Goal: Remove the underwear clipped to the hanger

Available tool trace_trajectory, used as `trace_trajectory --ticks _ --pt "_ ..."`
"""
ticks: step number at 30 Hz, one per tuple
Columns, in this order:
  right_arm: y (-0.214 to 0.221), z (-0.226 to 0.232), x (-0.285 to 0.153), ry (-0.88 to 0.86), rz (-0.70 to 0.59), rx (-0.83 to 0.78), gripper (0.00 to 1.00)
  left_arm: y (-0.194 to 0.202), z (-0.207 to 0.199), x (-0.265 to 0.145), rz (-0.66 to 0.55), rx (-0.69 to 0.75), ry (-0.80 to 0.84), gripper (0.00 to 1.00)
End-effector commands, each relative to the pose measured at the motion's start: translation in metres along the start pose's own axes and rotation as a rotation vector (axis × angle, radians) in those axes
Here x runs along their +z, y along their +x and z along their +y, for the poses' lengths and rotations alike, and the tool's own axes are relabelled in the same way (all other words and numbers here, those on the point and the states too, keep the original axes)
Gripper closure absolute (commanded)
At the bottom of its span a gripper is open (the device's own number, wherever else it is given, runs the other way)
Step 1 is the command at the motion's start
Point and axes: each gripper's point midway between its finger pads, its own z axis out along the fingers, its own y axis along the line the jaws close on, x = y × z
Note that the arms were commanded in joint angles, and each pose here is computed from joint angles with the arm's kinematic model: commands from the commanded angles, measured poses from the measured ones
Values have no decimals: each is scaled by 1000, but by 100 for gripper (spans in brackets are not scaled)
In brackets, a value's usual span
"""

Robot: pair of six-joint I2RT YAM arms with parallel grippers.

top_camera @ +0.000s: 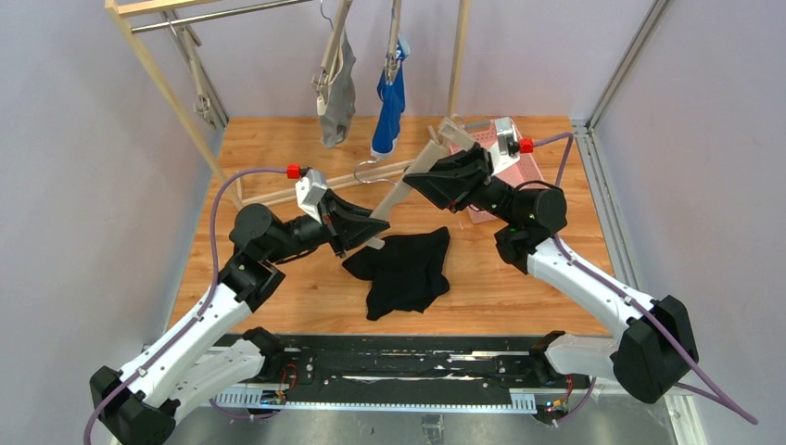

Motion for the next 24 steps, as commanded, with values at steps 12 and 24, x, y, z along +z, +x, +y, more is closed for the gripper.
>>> trace_trajectory --ticks 12,24 --pt "3 -15 -16 149 53 -136 21 -67 16 -53 -15 121 -384 100" --pt "36 -44 -71 451 281 -219 21 -150 37 -206 -164 208 -1111 100"
